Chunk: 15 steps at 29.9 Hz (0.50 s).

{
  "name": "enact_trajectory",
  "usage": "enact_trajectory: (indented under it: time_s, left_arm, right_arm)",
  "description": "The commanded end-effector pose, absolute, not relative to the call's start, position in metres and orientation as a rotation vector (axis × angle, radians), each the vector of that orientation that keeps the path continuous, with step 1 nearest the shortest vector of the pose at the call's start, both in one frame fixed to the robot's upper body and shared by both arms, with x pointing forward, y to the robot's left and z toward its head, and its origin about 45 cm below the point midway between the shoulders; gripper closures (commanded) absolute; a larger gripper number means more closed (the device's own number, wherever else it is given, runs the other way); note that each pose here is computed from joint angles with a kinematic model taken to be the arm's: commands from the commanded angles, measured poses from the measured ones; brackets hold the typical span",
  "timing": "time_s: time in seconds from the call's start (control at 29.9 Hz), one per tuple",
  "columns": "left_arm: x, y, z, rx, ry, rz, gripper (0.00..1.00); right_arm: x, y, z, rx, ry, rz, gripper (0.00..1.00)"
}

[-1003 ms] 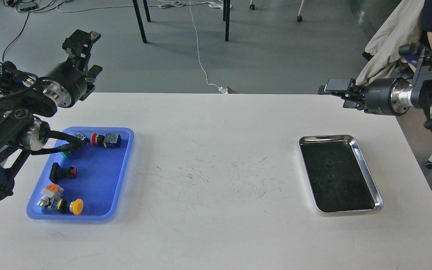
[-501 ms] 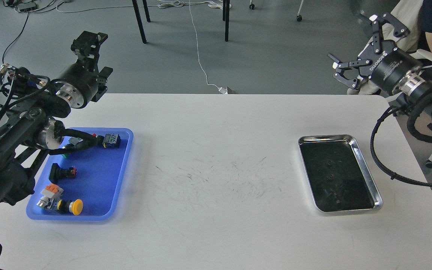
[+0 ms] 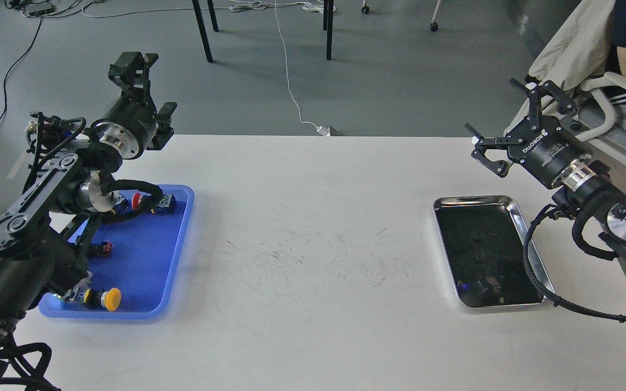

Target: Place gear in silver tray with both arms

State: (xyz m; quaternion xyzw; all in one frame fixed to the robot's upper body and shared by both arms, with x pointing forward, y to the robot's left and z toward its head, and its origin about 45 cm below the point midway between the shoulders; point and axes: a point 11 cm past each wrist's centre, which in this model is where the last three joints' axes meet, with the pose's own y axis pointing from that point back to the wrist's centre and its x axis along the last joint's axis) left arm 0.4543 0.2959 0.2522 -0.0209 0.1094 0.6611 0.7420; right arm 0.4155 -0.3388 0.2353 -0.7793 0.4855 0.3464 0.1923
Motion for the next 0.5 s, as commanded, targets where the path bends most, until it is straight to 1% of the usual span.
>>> enact_trajectory:
  time_s: [0.0, 0.27, 0.47]
  left_arm:
    - [0.455, 0.297, 0.254, -0.072, 0.258, 1.454, 0.02]
    - [0.455, 0.301, 0.256, -0.084, 0.259, 1.462, 0.02]
    - [0.456, 0.301, 0.258, -0.093, 0.253, 1.463, 0.02]
  right_arm:
    - [0.415, -0.336, 0.236, -2.218, 1.344, 1.01, 0.01]
    - [0.423, -0.336, 0.251, -2.175, 1.316, 0.981, 0.01]
    - [0.424, -0.339, 0.251, -2.163, 1.323, 0.974, 0.01]
